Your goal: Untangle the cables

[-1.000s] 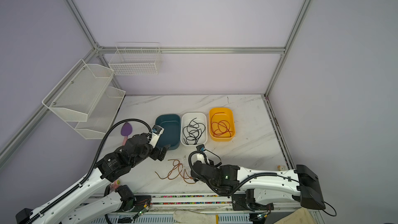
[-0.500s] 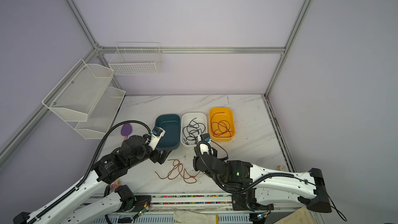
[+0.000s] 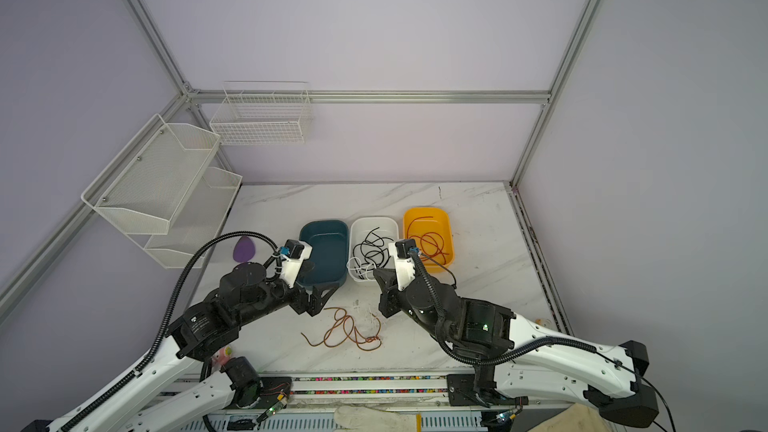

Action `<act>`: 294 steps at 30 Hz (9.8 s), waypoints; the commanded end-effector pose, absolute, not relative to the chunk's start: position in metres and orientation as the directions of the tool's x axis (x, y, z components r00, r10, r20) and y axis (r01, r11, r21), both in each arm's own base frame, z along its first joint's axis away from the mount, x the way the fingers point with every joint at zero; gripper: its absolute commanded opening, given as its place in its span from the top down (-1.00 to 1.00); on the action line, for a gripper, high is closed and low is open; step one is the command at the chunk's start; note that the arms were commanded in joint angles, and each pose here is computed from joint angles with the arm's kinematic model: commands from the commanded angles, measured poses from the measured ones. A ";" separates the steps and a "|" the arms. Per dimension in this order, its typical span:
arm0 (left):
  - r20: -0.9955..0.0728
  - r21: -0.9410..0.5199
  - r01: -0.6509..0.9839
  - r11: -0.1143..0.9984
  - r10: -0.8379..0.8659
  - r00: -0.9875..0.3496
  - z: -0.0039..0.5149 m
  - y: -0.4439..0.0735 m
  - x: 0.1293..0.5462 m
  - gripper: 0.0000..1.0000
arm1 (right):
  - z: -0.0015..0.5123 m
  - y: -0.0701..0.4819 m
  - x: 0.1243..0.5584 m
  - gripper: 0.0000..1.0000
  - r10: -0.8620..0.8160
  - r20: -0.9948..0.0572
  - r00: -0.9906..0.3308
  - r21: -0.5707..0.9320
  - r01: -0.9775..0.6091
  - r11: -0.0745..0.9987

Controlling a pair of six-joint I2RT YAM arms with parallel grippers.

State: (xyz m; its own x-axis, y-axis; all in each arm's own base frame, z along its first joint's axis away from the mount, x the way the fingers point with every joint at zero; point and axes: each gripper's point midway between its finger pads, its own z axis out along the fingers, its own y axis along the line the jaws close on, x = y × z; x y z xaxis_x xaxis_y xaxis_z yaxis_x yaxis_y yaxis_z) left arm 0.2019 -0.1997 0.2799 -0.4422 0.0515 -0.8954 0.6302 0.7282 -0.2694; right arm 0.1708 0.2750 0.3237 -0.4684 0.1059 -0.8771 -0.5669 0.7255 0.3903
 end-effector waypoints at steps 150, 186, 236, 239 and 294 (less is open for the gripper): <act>-0.835 -0.471 0.823 0.316 -0.460 -0.301 0.564 -0.208 0.156 1.00 | 0.173 0.317 0.152 -0.39 0.128 -0.850 -0.511 0.503 -0.717 0.482; -0.864 -0.428 0.793 0.434 -0.453 -0.219 0.572 -0.194 0.165 1.00 | 0.109 0.318 0.171 0.77 0.069 -0.833 -0.549 0.415 -0.536 0.736; -0.962 0.088 0.341 0.936 0.169 -0.216 0.355 -0.167 0.321 1.00 | 0.205 0.290 0.138 0.81 0.102 -0.893 -0.438 0.415 -0.716 0.562; -0.954 0.073 0.338 0.938 0.165 -0.251 0.335 -0.165 0.325 1.00 | 0.201 0.290 0.136 0.81 0.100 -0.892 -0.442 0.418 -0.718 0.556; -0.639 -0.198 0.086 0.976 -0.062 -0.767 0.163 -0.143 0.372 -0.21 | 0.187 0.286 0.136 0.81 0.109 -0.900 -0.422 0.408 -0.725 0.555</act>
